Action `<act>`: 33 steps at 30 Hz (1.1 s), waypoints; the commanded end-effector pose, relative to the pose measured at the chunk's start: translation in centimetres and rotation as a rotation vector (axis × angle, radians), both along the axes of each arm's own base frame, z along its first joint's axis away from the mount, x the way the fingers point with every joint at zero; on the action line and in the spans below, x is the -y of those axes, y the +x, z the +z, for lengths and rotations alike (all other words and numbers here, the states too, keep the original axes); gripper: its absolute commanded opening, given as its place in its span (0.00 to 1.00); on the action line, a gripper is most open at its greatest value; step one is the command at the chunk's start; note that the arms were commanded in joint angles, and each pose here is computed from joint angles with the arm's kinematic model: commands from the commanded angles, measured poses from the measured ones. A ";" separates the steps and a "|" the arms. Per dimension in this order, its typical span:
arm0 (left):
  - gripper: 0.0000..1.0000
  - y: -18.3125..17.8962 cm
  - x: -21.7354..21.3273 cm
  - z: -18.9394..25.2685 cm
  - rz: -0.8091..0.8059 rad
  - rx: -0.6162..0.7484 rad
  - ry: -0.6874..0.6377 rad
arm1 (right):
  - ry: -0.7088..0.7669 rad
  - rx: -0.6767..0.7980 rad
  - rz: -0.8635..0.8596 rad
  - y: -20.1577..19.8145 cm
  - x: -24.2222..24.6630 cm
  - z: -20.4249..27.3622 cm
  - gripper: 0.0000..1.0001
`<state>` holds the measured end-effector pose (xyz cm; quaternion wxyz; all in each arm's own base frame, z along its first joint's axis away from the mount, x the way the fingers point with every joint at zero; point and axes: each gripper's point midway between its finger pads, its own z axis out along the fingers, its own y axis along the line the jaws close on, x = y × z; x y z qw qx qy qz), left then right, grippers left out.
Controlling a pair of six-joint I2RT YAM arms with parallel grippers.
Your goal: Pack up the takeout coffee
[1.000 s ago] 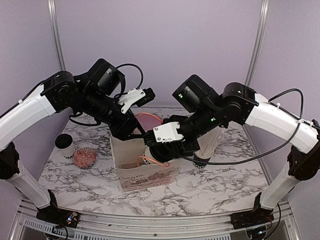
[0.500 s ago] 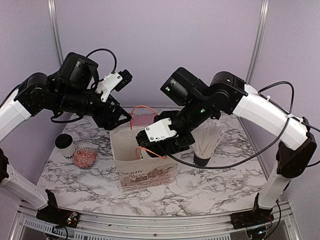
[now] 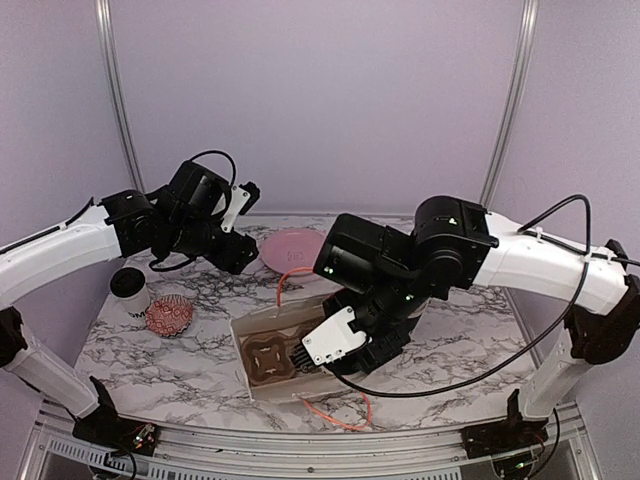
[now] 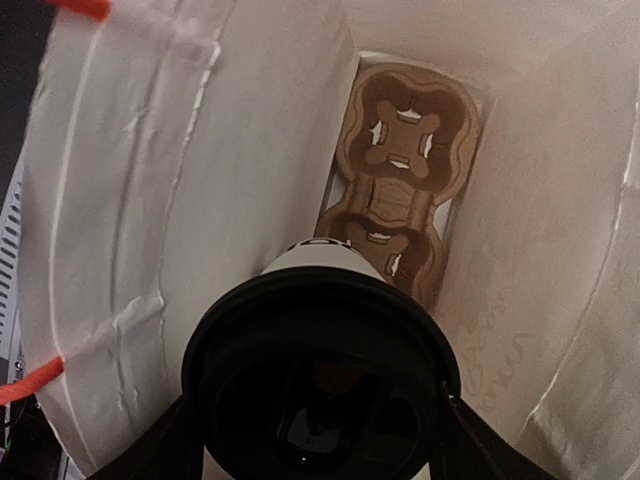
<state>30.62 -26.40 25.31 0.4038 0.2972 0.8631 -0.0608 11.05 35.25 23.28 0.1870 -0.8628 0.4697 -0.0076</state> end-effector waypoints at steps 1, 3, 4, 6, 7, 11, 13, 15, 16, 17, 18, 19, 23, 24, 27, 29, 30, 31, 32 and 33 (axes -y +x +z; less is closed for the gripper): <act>0.72 0.9 2.9 -1.6 -0.051 -0.025 -0.091 | -0.018 0.082 -0.014 -0.6 2.0 -0.1 0.38; 0.71 0.6 3.9 -3.2 -0.079 -0.066 -0.108 | -0.023 0.107 -0.020 -0.6 2.3 -0.6 0.38; 0.71 0.6 4.3 -4.0 -0.086 -0.085 -0.117 | -0.017 0.117 -0.026 -0.5 2.2 -0.7 0.38; 0.71 0.6 5.0 -5.4 -0.096 -0.109 -0.138 | -0.008 0.141 -0.034 -0.2 2.1 -0.8 0.38; 0.71 0.5 5.3 -6.3 -0.101 -0.125 -0.141 | -0.002 0.154 -0.037 -0.1 2.0 -0.9 0.38; 0.71 0.3 6.5 -8.9 -0.137 -0.186 -0.141 | 0.022 0.206 -0.043 0.8 1.4 -1.2 0.37; 0.71 0.1 7.3 -10.1 -0.164 -0.228 -0.141 | 0.023 0.231 -0.046 1.2 1.4 -1.5 0.37; 0.71 -0.1 7.7 -11.1 -0.174 -0.258 -0.140 | 0.030 0.249 -0.050 1.5 1.4 -1.7 0.36; 0.71 -0.1 8.0 -11.4 -0.179 -0.270 -0.146 | 0.040 0.254 -0.047 1.5 1.4 -1.7 0.37; 0.70 -0.3 8.2 -11.8 -0.187 -0.288 -0.149 | 0.050 0.254 -0.044 1.5 1.4 -1.6 0.37; 0.70 -0.5 8.4 -12.0 -0.197 -0.299 -0.154 | 0.054 0.247 -0.035 1.3 1.5 -1.7 0.36; 0.70 -0.7 8.6 -12.3 -0.207 -0.311 -0.156 | 0.067 0.243 -0.024 1.1 1.6 -1.5 0.36; 0.70 -1.2 8.8 -12.8 -0.221 -0.342 -0.165 | 0.093 0.235 0.038 -0.2 2.2 -1.8 0.36; 0.70 -1.3 8.8 -13.0 -0.223 -0.350 -0.169 | 0.105 0.236 0.041 -0.4 2.2 -1.8 0.37; 0.70 -1.8 9.2 -13.4 -0.244 -0.376 -0.180 | 0.149 0.245 0.021 -0.2 1.8 -1.3 0.36; 0.70 -2.1 9.5 -13.7 -0.264 -0.392 -0.182 | 0.178 0.271 0.001 0.3 1.4 -1.2 0.36; 0.70 -2.3 9.6 -13.9 -0.275 -0.398 -0.181 | 0.183 0.283 -0.004 0.5 1.3 -1.3 0.36; 0.70 -2.3 9.6 -14.1 -0.278 -0.404 -0.182 | 0.192 0.301 -0.012 0.8 1.2 -1.3 0.36; 0.70 -2.4 9.7 -14.2 -0.283 -0.410 -0.182 | 0.200 0.315 -0.019 1.0 1.1 -1.4 0.35; 0.70 -2.5 9.8 -14.4 -0.287 -0.419 -0.183 | 0.205 0.324 -0.026 1.2 1.0 -1.5 0.35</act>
